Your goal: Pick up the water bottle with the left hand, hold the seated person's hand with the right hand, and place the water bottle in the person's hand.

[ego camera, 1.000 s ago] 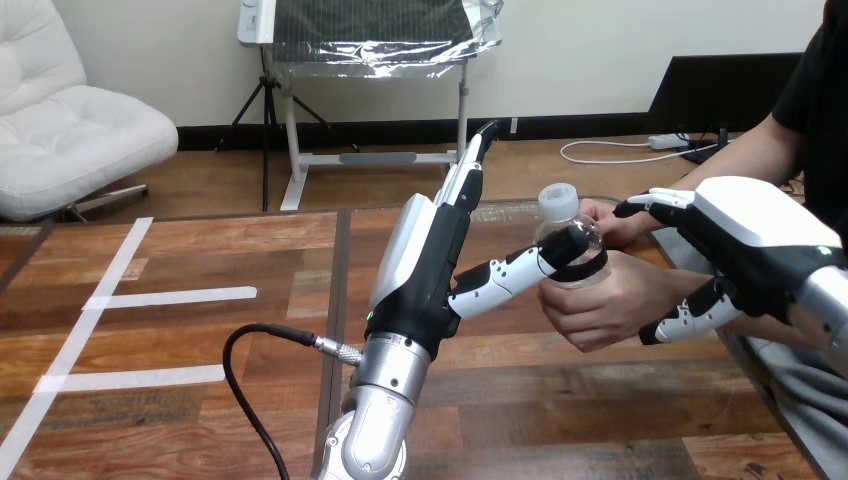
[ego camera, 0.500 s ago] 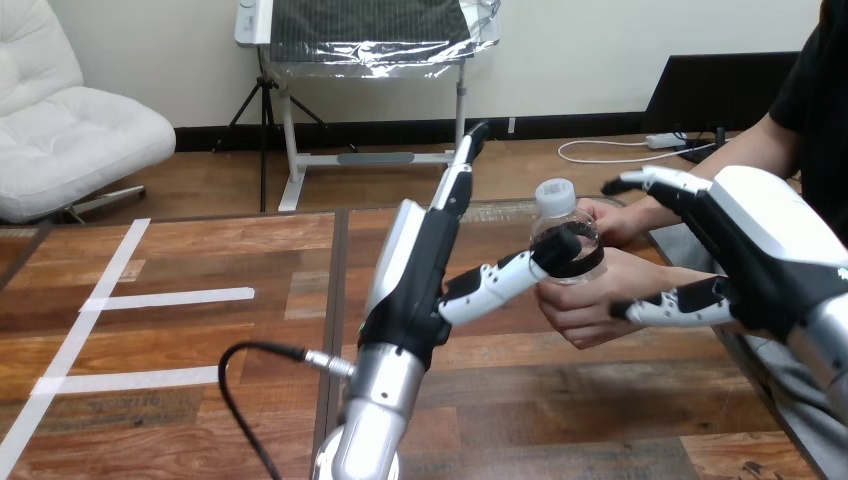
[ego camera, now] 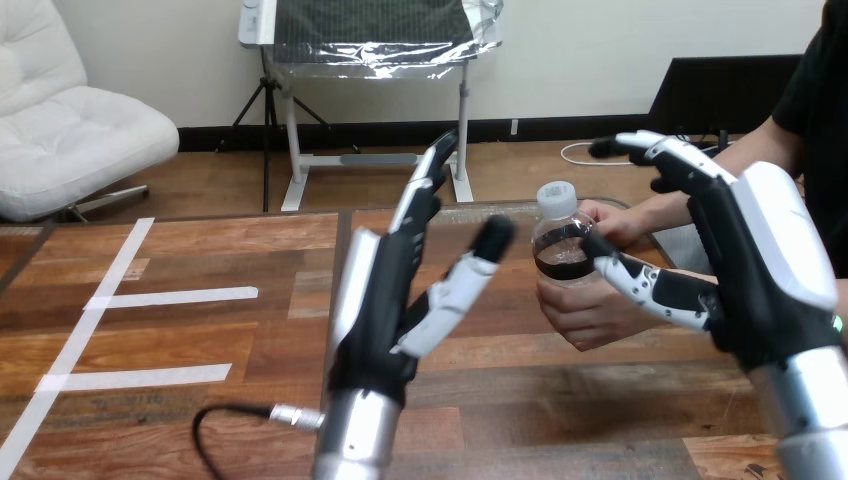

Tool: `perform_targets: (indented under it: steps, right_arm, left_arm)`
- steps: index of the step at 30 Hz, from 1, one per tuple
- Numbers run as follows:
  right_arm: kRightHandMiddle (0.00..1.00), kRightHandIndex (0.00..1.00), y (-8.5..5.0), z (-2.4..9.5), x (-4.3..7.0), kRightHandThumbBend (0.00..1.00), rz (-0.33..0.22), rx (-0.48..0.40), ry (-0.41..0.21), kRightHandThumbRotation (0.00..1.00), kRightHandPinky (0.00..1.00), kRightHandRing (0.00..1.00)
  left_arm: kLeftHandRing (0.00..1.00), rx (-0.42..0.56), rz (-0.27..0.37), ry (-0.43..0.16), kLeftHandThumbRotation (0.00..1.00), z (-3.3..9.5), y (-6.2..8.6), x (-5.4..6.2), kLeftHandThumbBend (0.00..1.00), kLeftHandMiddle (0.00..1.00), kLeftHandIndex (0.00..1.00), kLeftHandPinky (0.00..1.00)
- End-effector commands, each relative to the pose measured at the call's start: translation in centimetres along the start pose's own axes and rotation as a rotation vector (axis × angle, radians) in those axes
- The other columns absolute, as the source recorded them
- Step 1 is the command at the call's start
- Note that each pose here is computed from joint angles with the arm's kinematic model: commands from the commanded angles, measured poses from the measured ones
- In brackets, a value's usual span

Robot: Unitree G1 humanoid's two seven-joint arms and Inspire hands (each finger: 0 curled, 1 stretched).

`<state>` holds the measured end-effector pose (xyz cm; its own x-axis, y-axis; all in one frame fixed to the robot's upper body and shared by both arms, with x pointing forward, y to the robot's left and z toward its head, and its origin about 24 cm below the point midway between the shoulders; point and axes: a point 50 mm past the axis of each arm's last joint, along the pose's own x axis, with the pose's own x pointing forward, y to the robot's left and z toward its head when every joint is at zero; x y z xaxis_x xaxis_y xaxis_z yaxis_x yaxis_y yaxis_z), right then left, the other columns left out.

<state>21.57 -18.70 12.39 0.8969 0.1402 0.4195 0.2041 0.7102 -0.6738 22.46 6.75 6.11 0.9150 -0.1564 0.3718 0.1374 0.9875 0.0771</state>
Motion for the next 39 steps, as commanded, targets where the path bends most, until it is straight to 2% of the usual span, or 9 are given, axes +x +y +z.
perform_targets:
  steps: [1,5,10,13,21,30,39]
  right_arm:
    - [0.82,0.75,0.4,1.4,-0.1,0.32,-0.106,0.084,-0.073,0.0,0.71,0.8]
    - [0.81,0.74,1.1,1.7,-0.5,0.28,-0.139,0.158,-0.098,0.0,0.7,0.8]
    - [0.83,0.74,2.3,2.0,-0.8,0.21,-0.149,0.297,-0.126,0.0,0.69,0.81]
    - [0.85,0.75,2.8,2.1,-1.0,0.16,-0.15,0.33,-0.129,0.0,0.7,0.82]
    - [0.87,0.77,3.7,2.1,-1.2,0.09,-0.128,0.404,-0.138,0.0,0.73,0.85]
    - [0.88,0.78,4.1,2.0,-1.4,0.08,-0.11,0.42,-0.139,0.0,0.76,0.87]
    - [0.86,0.76,4.4,1.9,-1.4,0.08,-0.106,0.417,-0.138,0.0,0.78,0.86]
  left_arm:
    - [0.91,-0.052,0.089,-0.111,0.82,2.0,0.2,-0.1,0.5,0.93,0.91,0.89]
    - [0.88,-0.058,0.12,-0.119,0.83,2.2,0.4,-1.0,0.48,0.9,0.9,0.85]
    - [0.86,-0.065,0.146,-0.132,0.85,2.4,0.6,-2.1,0.44,0.89,0.89,0.83]
    - [0.85,-0.059,0.166,-0.14,0.87,2.5,0.8,-2.8,0.42,0.88,0.88,0.81]
    - [0.82,-0.043,0.221,-0.138,0.91,2.6,1.1,-4.4,0.41,0.85,0.85,0.77]
    - [0.81,-0.036,0.27,-0.112,0.94,2.6,1.3,-5.8,0.43,0.84,0.84,0.75]
    - [0.81,0.001,0.3,-0.108,0.94,2.6,1.6,-6.6,0.41,0.84,0.85,0.73]
